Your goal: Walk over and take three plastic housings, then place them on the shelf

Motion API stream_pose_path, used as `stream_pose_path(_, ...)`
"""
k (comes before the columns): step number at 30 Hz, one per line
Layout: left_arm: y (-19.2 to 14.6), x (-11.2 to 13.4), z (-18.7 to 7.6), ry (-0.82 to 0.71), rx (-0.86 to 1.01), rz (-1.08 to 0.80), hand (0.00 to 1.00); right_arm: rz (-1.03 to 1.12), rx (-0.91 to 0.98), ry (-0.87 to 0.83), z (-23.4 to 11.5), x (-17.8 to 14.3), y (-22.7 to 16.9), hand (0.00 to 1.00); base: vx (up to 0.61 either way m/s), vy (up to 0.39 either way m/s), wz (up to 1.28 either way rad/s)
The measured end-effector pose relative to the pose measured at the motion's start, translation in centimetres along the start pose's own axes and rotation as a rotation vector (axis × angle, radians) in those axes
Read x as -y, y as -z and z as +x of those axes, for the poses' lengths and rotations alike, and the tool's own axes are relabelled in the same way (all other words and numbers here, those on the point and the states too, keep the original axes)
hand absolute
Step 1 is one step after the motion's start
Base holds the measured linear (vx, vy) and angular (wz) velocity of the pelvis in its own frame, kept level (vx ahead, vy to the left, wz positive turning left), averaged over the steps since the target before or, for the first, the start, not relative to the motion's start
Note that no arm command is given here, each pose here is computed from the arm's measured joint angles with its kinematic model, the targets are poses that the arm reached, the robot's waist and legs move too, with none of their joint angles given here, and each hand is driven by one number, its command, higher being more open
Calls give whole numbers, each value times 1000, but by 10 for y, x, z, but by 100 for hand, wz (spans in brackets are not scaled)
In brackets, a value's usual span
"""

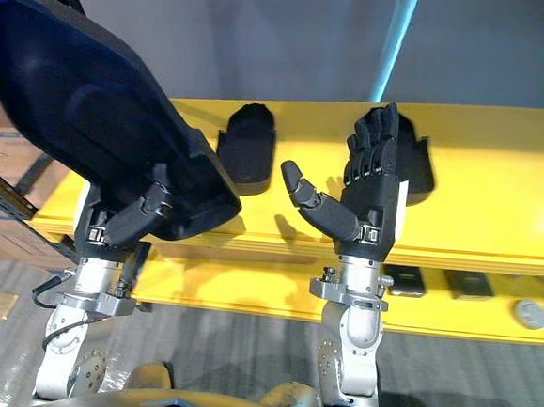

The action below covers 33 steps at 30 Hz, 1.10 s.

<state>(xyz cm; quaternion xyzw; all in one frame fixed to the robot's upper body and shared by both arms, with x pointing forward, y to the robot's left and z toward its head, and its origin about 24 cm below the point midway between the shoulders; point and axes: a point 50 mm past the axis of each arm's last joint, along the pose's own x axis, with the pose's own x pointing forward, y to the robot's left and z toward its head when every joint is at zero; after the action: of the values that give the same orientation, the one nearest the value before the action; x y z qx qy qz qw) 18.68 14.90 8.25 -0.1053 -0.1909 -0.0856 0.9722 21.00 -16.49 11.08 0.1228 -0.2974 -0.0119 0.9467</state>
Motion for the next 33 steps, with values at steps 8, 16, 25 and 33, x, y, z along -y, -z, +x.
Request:
stream_pose_path(8,7,-49,-17,-80,-153,168,0,-9,-165,-156,-15,-49,33,100,69,399,-38)
stream_pose_path(16,7,-27,7,-69,-75,108,0,-99,-173,-49,-8,-16,29,100,2,31,25)
stream_pose_path(25,-20,-18,18,-6,26,165,0,-49,-40,-143,1,-24,-5,100,-39,-69,-11)
stream_pose_path(33,-10,-66,29,-146,-109,374,0,-6,-154,-300,-18,-34,-2,100,-41,9,-22)
